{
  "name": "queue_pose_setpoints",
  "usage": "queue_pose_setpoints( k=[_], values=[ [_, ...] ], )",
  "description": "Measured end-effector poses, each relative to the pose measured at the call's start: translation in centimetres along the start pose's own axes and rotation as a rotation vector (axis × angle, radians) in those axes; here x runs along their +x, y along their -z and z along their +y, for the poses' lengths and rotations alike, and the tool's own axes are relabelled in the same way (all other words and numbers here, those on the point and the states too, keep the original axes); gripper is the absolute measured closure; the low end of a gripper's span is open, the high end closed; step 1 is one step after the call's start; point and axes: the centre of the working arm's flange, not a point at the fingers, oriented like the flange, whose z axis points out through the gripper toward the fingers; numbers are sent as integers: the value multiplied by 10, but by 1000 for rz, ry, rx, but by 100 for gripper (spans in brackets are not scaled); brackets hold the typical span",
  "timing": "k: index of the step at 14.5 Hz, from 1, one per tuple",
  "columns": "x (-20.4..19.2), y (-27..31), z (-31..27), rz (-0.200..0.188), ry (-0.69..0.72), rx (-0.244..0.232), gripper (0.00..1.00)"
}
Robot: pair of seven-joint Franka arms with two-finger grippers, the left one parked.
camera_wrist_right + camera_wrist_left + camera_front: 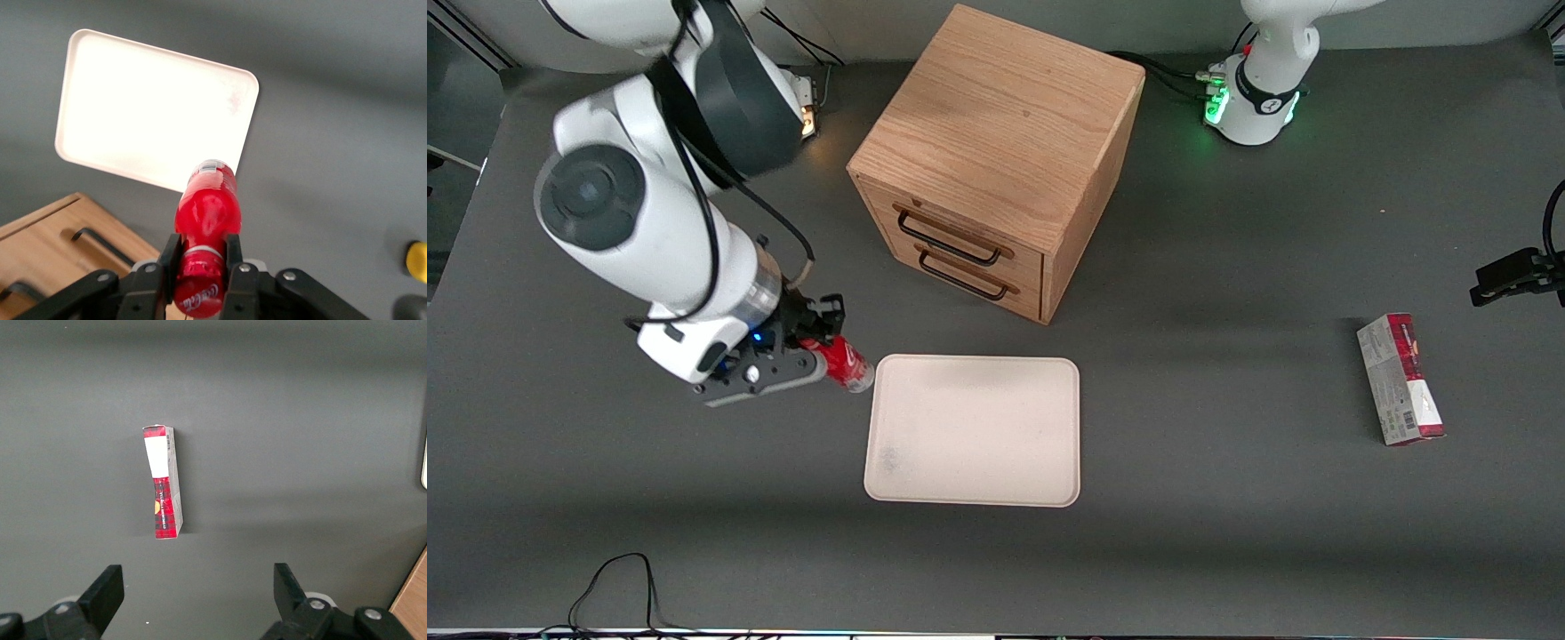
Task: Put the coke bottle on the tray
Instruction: 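Carry the upright red bottle over the cream tray's edge, then lower the bottle onto the tray and open the right gripper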
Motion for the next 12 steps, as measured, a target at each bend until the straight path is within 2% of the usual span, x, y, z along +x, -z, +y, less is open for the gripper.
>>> queue_pose_setpoints(
  k=[6, 12],
  values=[
    [50, -125, 0, -20, -15, -22, 69],
    [66, -194, 2, -35, -17, -47, 69]
  ],
)
